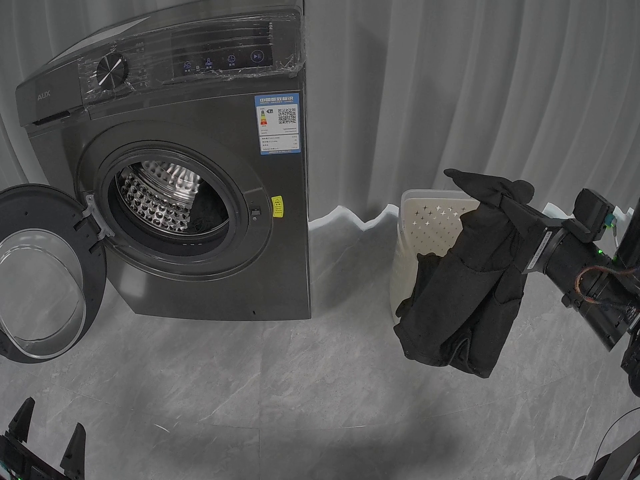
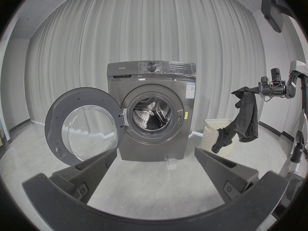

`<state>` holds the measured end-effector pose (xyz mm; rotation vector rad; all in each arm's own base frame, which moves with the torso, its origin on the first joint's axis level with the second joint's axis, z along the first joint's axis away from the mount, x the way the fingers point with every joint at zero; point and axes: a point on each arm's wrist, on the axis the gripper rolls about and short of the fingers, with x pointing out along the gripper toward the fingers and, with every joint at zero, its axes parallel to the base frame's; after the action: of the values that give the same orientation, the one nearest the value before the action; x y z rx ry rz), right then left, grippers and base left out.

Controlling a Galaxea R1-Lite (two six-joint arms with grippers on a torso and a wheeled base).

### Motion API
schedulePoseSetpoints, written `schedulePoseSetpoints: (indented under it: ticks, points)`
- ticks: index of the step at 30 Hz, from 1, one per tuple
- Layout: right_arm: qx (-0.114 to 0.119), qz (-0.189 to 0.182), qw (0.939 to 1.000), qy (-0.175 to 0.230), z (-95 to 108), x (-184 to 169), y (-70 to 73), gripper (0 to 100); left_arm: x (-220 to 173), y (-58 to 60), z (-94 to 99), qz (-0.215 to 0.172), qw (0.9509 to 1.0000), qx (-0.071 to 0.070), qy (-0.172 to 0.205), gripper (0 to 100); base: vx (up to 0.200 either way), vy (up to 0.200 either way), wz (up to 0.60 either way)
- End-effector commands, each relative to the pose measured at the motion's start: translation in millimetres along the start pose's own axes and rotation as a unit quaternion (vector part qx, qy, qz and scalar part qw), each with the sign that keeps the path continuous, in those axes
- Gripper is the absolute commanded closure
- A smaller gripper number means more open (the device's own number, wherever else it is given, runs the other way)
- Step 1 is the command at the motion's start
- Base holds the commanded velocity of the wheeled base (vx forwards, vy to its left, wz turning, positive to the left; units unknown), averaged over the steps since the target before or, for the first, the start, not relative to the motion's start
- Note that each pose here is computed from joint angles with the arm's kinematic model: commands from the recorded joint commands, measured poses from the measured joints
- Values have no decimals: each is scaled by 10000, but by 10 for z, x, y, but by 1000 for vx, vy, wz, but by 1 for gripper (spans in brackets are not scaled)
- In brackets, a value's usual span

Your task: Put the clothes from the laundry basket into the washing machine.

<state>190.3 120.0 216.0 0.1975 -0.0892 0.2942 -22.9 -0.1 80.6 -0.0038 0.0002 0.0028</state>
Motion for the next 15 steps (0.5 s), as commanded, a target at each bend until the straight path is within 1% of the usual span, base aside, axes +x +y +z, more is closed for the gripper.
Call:
schedulePoseSetpoints:
  ticks: [1,15]
  points:
    - [-3,9,10000,42,-24,14,4,100,1,0,-52,2,10000,-4,7,0,0,200,0]
    - [15,55,10000,50,-26,11,15,100,1,0,-52,2,10000,-4,7,0,0,200,0]
